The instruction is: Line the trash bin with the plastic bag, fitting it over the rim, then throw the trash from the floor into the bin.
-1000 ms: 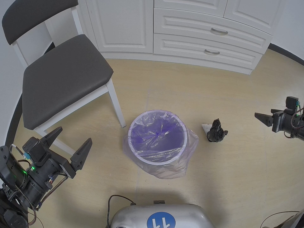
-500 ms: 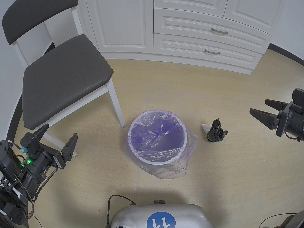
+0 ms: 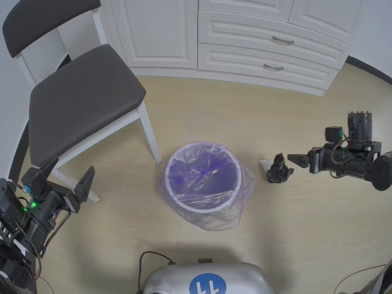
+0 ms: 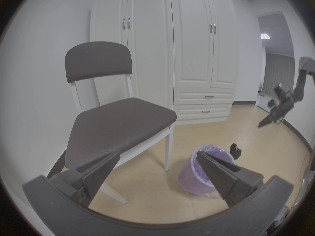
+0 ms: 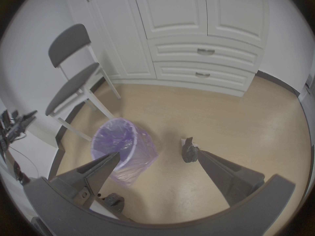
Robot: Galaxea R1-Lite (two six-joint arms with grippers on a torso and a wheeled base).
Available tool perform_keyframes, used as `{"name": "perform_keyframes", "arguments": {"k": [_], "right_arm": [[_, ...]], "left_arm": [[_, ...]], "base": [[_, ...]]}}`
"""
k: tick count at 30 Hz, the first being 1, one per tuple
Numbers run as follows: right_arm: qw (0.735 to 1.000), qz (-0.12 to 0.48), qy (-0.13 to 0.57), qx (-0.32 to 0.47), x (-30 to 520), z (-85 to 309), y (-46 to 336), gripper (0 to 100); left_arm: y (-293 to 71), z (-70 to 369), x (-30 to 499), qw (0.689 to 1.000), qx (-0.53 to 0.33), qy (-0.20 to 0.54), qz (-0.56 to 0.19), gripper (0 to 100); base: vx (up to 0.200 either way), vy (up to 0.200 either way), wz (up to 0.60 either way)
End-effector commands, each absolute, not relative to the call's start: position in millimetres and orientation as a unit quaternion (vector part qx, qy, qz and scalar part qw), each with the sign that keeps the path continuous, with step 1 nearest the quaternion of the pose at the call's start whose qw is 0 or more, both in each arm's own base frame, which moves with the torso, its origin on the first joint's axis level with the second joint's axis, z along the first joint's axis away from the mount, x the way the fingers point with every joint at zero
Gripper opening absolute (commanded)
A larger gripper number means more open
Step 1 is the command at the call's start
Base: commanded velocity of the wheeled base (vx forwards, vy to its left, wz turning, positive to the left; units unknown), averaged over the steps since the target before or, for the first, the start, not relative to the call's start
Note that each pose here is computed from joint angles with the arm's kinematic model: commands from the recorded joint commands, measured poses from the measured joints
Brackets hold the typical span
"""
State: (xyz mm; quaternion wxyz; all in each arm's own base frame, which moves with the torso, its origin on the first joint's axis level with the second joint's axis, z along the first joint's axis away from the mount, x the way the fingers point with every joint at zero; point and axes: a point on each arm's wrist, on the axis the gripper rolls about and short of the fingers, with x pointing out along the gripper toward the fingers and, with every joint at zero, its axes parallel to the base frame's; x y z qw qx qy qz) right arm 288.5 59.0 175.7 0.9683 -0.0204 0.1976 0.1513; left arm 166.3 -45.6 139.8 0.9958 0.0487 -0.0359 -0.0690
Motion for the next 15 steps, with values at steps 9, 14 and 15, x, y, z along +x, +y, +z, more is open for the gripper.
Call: {"name": "perform_keyframes", "arguments": {"k": [9, 14, 15], "right_arm": [[0.956, 0.103, 0.274, -0.012, 389, 47, 48, 100], [0.968, 0.064, 0.244, -0.012, 414, 35, 38, 100], [0.970, 0.055, 0.238, -0.008, 420, 30, 37, 100]], "left_arm": [[-40, 164, 137, 0.990, 0.018, -0.113, -0.079, 100], [-38, 166, 131, 0.990, 0.017, -0.121, -0.075, 100], [-37, 168, 128, 0.989, 0.012, -0.130, -0.075, 100]], "base": [[0.000, 0.000, 0.00], [0.000, 0.000, 0.00], [0.000, 0.000, 0.00]]}}
